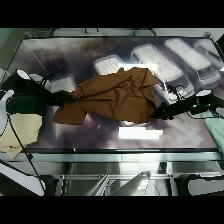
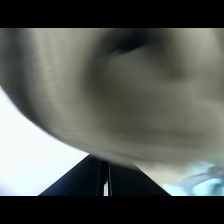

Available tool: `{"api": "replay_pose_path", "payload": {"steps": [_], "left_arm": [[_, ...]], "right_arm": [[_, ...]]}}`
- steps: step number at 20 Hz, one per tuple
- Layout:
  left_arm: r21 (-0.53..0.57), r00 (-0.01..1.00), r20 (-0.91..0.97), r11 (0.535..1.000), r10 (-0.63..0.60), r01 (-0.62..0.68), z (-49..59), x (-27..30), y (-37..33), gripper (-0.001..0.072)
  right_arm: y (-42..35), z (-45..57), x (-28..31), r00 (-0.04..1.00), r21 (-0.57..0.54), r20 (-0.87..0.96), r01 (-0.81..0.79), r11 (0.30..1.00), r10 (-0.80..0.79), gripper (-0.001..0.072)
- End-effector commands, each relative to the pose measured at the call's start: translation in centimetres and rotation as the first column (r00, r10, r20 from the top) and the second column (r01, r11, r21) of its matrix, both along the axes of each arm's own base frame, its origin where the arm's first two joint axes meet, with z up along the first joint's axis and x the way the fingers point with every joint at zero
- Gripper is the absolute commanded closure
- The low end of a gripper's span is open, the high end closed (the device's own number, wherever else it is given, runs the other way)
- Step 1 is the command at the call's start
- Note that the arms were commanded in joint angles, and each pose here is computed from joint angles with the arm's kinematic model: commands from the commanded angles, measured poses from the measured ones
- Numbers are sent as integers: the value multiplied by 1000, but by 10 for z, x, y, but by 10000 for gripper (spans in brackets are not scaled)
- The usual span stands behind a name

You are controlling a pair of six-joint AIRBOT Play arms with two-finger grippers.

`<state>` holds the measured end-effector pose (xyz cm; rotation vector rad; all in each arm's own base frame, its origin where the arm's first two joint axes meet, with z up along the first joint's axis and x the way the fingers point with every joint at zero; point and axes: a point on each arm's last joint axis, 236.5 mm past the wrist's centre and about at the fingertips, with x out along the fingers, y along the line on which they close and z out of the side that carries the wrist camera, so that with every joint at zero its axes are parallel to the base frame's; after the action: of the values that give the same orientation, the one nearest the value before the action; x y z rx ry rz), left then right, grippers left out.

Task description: Fold the shirts.

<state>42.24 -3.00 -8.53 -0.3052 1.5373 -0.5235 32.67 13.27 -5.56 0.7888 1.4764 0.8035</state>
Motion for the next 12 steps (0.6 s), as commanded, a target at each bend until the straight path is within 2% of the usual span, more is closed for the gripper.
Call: {"api": "replay_pose_path", "payload": {"steps": [1, 3, 4, 6, 7, 8, 9, 10, 11, 12], "left_arm": [[-304, 970, 245, 948, -13, 90, 132, 19, -61, 693], [-443, 877, 479, 857, -23, 264, 250, -3, -94, 693], [-459, 804, 594, 819, -6, 345, 306, -22, -106, 692], [-407, 563, 824, 764, 70, 501, 425, -81, -123, 692], [-354, 425, 898, 763, 116, 541, 473, -115, -127, 692], [-288, 268, 949, 802, 165, 524, 518, -146, -125, 692], [-226, 118, 974, 869, 194, 440, 551, -168, -117, 691], [-175, -53, 978, 934, 201, 312, 584, -191, -106, 691], [-134, -208, 963, 974, 172, 185, 610, -213, -98, 690], [-93, -341, 934, 995, 103, 44, 629, -234, -93, 690]], "right_arm": [[16, 87, 7, 990, 254, 138, -41, 966, 6, 686], [10, 166, 11, 952, 379, 303, -82, 922, -40, 685], [5, 218, 14, 906, 450, 408, -93, 888, -111, 685], [-7, 320, 0, 750, 526, 613, -153, 837, -248, 685], [-10, 366, -19, 635, 513, 718, -204, 834, -286, 685], [-12, 404, -41, 529, 489, 790, -238, 839, -310, 685], [-11, 438, -65, 418, 453, 849, -260, 853, -324, 685], [-7, 469, -89, 282, 399, 902, -259, 880, -326, 684], [-2, 493, -110, 144, 334, 941, -224, 916, -308, 685], [3, 511, -126, 18, 279, 960, -168, 946, -280, 685]]}}
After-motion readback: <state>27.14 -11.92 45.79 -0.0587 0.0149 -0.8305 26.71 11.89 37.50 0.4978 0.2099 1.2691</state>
